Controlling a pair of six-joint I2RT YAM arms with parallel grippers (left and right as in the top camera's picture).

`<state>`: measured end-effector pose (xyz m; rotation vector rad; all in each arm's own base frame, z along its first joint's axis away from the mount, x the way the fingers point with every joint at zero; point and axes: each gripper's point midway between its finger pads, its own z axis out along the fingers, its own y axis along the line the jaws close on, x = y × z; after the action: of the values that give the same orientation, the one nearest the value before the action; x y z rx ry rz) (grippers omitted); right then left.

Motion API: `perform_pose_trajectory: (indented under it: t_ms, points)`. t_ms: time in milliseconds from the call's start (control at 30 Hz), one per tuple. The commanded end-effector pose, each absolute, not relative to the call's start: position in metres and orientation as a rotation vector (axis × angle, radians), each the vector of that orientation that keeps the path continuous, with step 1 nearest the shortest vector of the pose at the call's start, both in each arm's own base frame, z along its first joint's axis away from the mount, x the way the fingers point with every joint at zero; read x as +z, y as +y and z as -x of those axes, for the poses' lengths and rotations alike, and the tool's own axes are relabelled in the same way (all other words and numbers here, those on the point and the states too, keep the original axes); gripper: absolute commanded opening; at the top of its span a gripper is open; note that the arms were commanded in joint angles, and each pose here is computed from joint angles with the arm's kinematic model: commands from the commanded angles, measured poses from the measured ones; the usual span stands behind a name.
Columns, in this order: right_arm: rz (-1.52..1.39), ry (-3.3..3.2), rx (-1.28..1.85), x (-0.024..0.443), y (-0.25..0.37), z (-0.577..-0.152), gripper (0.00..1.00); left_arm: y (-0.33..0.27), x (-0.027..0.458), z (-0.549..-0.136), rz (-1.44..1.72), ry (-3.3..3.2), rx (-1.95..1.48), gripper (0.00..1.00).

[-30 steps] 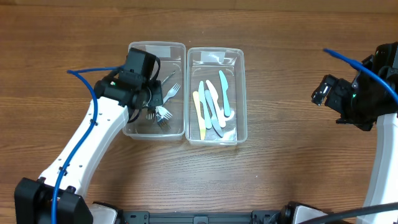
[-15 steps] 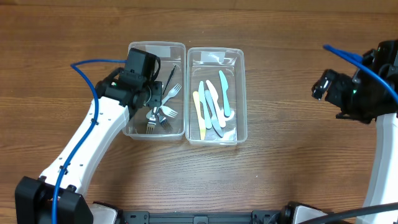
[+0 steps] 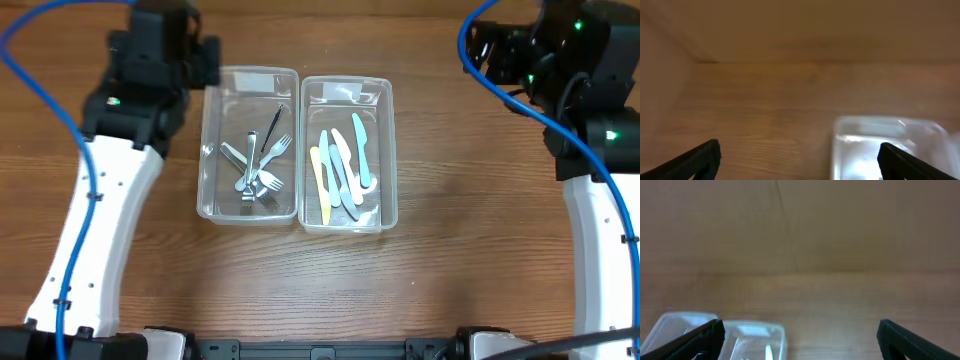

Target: Pack container

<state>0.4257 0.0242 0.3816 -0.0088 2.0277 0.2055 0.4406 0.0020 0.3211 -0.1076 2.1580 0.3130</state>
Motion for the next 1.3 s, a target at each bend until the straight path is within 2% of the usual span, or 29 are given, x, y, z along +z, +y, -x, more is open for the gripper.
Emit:
perform_pose_trajectory:
  t_ms: [0,100,233,500,667,867,1033,1267]
  points:
    - [-0.038,2.072,0.12,0.373,0.005,-0.42,1.0,0.036,0.342,-0.428,0.145,2.132,0.438,1.0]
    - [-0.071,2.111,0.082,0.368,-0.004,-0.408,1.0,0.036,0.358,-0.412,0.137,2.103,0.425,1.0]
    - [-0.08,2.09,0.061,0.384,-0.006,-0.384,1.0,0.034,0.387,-0.383,0.144,2.031,0.377,1.0]
    - [-0.055,1.982,0.044,0.408,0.003,-0.294,1.0,0.029,0.403,-0.314,0.176,1.928,0.25,1.0]
    - [0.006,1.962,0.025,0.369,0.014,-0.226,1.0,0.034,0.391,-0.27,0.217,1.883,0.217,1.0]
    - [-0.003,1.966,0.01,0.308,0.003,-0.166,1.0,0.037,0.347,-0.229,0.257,1.863,0.184,1.0]
    - [-0.028,1.959,0.03,0.286,-0.001,-0.149,1.0,0.039,0.318,-0.215,0.248,1.874,0.193,1.0]
    - [-0.029,1.947,0.033,0.287,0.0,-0.152,1.0,0.039,0.305,-0.209,0.186,1.915,0.242,1.0]
